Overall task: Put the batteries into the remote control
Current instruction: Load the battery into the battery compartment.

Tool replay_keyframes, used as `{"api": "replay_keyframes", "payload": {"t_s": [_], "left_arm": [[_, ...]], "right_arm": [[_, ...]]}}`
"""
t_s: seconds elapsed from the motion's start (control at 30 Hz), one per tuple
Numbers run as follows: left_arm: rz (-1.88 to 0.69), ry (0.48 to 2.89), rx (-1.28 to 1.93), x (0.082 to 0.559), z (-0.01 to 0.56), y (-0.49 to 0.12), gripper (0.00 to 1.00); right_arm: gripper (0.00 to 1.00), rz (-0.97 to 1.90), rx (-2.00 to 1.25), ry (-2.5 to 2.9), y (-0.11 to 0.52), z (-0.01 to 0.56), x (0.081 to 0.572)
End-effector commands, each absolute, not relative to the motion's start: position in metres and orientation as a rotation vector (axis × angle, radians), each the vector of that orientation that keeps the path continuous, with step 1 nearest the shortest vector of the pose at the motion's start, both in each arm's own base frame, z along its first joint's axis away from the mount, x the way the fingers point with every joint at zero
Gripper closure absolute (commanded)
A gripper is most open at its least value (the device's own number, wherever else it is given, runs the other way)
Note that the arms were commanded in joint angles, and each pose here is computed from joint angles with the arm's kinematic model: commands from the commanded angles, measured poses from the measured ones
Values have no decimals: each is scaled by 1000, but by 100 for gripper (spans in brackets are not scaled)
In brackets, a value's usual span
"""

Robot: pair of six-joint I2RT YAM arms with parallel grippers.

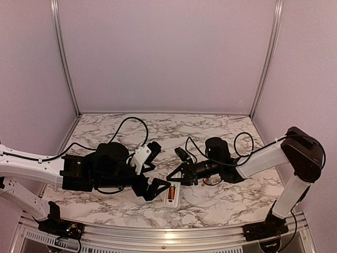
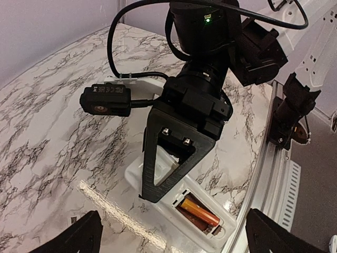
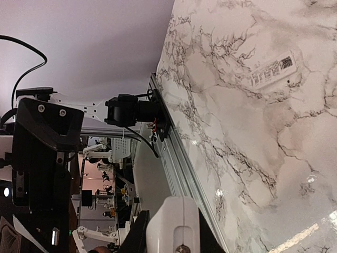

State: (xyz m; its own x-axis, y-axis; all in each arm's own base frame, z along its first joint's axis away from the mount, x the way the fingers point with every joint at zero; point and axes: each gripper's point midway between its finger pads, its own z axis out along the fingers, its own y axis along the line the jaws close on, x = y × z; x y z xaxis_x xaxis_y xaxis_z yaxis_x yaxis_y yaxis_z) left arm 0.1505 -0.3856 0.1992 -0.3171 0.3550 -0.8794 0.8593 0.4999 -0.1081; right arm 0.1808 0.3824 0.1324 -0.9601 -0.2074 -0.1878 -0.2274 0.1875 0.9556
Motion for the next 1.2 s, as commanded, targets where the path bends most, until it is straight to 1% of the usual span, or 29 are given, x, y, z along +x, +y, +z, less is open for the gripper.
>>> {"api": "replay_keyframes", "payload": {"t_s": [0.0, 0.1, 0.33, 0.4, 0.47, 0.63, 0.7, 0.87, 1.03, 1.17], "left_arm": [[-1067, 1989, 707, 148, 211, -393, 1], [-1186, 1993, 647, 143, 212, -396, 1], [-1264, 2033, 610, 140, 196, -396, 2], [-1280, 2052, 598, 141, 192, -399, 7], [-1288, 2071, 578, 143, 189, -402, 13], [-1299, 2120, 543, 146, 177, -405, 24], [-1293, 2137, 534, 148, 174, -406, 27], [-1292, 2156, 546, 147, 169, -410, 28], [-1295, 2174, 553, 148, 163, -415, 39], [-1286, 2178, 546, 150, 161, -416, 45]], "right_arm": [[100, 1955, -511, 2244, 389, 170, 193], [100, 1968, -527, 2214, 390, 176, 192], [100, 1990, -557, 2171, 390, 187, 191], [100, 1993, -559, 2165, 391, 189, 191], [100, 1999, -558, 2158, 391, 191, 191], [100, 2010, -558, 2148, 391, 195, 190], [100, 2011, -560, 2144, 391, 196, 190], [100, 2009, -558, 2140, 390, 198, 190], [100, 2008, -552, 2145, 390, 197, 191], [100, 2010, -557, 2141, 389, 198, 190]]}}
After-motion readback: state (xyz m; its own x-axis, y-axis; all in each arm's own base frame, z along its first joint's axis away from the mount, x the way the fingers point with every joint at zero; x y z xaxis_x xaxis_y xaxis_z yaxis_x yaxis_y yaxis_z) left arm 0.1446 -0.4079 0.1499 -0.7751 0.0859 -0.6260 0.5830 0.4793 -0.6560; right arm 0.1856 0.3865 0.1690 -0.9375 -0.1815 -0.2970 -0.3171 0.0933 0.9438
